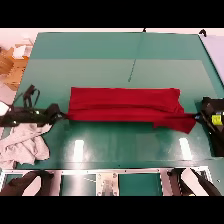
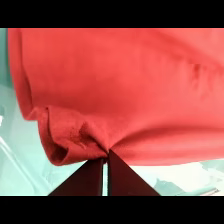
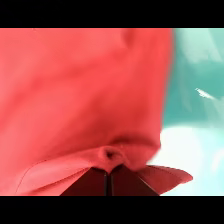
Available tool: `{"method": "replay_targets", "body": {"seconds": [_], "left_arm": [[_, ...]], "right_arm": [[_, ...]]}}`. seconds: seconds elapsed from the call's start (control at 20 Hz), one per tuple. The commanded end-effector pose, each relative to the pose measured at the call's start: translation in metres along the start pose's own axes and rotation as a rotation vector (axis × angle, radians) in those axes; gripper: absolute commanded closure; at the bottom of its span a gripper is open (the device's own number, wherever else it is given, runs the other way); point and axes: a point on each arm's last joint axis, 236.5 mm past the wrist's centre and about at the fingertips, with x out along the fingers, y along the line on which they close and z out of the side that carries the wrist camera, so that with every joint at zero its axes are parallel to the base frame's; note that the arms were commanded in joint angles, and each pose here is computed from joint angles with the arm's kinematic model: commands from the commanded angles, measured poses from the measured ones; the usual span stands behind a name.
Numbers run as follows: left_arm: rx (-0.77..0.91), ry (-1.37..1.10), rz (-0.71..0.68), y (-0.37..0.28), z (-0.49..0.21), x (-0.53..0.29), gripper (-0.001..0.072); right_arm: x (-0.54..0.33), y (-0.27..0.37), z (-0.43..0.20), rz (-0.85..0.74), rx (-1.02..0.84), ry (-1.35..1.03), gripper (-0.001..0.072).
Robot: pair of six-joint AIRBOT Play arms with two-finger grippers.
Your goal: Fold the shirts.
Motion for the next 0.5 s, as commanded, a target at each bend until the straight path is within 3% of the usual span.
{"method": "replay_targets", "body": {"seconds": [0.0,0.45], "left_arm": [[0.003,0.007,0.004,-0.013,0.034,-0.003,0.0690],[0.067,0.107,-0.004,-0.063,0.125,0.102,0.0689]], "right_arm": [[0.006,0.041,0.027,0.061,-0.061,0.010,0.0696],[0.078,0.044,0.086,0.073,0.008,0.110,0.0695]]}}
